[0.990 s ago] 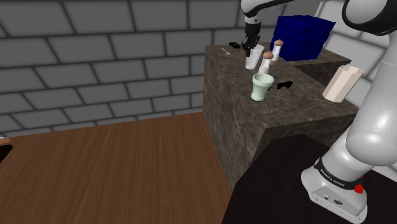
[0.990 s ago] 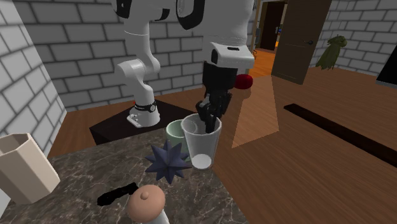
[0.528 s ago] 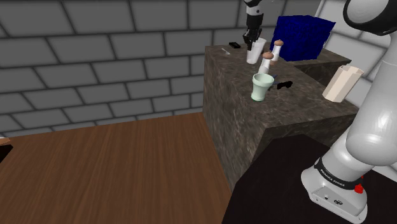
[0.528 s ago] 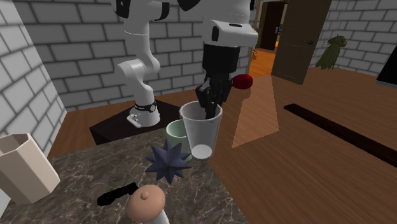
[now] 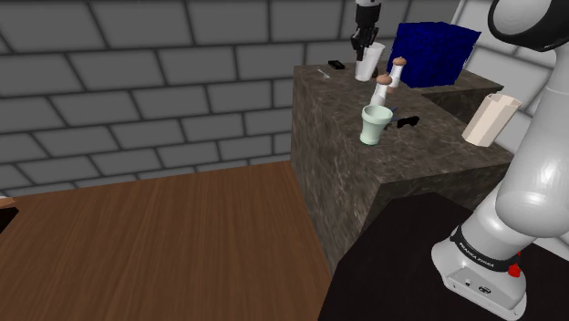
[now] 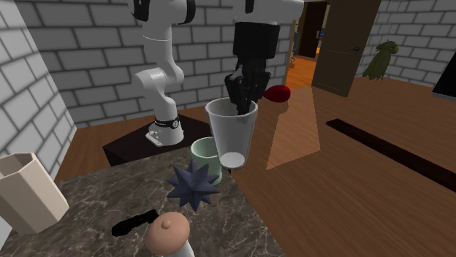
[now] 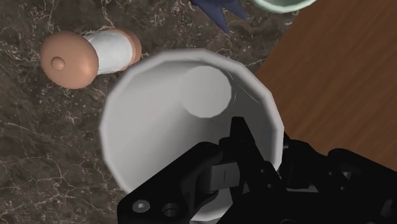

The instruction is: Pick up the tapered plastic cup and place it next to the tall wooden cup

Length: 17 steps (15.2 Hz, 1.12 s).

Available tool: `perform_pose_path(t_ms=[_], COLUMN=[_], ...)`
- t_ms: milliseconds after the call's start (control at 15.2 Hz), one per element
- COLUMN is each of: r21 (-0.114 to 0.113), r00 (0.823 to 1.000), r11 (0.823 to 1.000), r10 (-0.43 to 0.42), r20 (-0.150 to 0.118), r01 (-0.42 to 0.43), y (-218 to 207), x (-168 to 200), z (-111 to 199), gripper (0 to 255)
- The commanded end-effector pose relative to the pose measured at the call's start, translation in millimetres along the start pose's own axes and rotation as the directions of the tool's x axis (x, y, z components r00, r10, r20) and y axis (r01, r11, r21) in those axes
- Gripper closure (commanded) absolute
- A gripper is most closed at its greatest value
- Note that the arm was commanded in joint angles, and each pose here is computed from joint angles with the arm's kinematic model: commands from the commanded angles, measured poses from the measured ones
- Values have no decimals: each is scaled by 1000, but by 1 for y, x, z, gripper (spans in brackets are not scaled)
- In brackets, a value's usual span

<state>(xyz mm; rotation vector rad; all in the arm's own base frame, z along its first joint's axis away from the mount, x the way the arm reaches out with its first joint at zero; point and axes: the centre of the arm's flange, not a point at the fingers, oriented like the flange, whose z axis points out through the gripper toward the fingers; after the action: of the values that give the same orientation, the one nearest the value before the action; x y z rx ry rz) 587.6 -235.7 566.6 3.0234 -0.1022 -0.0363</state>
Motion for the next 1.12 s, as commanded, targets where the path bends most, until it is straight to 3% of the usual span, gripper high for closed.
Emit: perform_pose_path(t_ms=[0,528,1056], r21=[0,0,0], r00=[1000,1000,1000], r11=[1000,1000,1000], r10=[0,0,0], r20=[0,0,0], r01=[0,0,0], y=[1,6,55], x=[-1,-2,-95], z=[-11,-49,-42], gripper=[255,255,255])
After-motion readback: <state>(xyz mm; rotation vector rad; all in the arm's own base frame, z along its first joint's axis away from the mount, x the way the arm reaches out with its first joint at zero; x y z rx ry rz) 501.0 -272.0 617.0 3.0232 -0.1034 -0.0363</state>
